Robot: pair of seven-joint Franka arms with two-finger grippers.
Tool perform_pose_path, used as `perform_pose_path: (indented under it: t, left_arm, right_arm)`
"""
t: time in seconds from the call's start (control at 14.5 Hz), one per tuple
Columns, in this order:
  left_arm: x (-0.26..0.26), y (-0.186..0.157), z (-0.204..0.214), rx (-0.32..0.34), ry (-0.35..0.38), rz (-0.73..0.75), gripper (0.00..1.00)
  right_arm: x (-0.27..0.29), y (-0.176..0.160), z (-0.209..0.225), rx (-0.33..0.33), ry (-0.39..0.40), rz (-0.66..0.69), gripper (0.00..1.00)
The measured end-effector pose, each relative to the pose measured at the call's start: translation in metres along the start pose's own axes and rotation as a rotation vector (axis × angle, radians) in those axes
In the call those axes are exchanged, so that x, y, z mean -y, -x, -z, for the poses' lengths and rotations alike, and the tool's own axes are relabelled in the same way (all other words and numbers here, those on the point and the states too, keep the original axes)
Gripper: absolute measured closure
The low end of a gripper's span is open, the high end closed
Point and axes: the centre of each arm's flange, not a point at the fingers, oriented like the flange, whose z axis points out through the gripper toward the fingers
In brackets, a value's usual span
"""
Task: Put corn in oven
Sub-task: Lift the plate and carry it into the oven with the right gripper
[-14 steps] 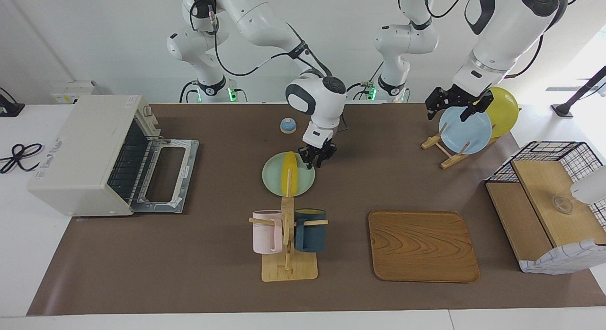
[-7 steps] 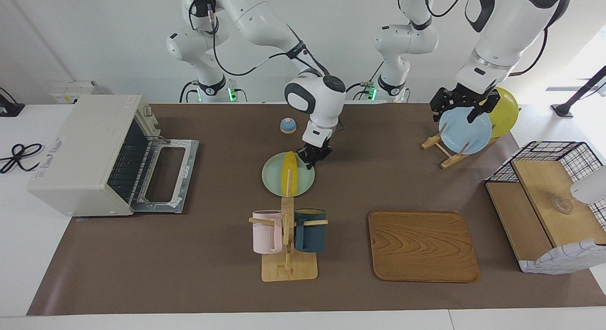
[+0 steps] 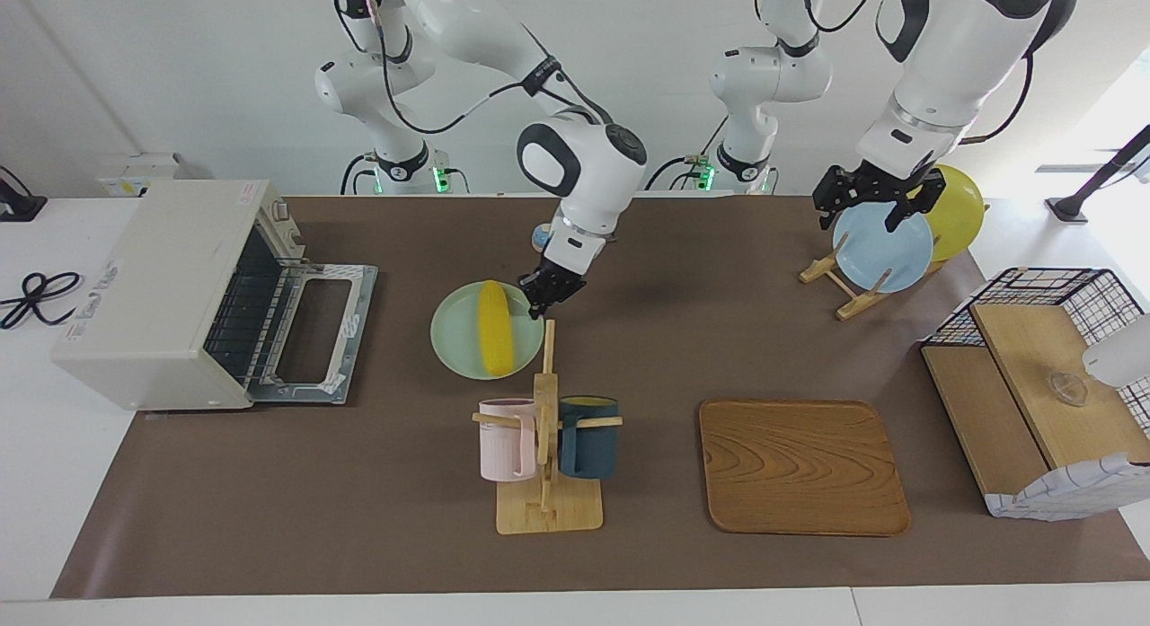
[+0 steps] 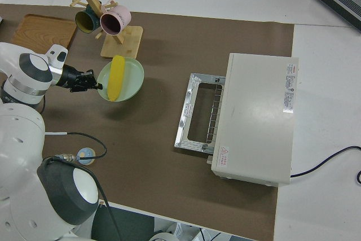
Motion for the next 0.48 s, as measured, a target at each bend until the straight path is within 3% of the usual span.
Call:
perform_pose_path:
  t: [0.21,0.48]
  left_arm:
    - [0.001,0.0,0.0,-0.001,0.002,0.029,0.0]
    - [0.002,0.0,0.0,-0.001,0.002,0.032,0.0]
  right_arm:
    - [-0.091,0.024,0.003,0.05,-0.091,-0.019,0.98]
    - [-0.146,0.079,-0.014,0.116,-0.11,-0.067,0.98]
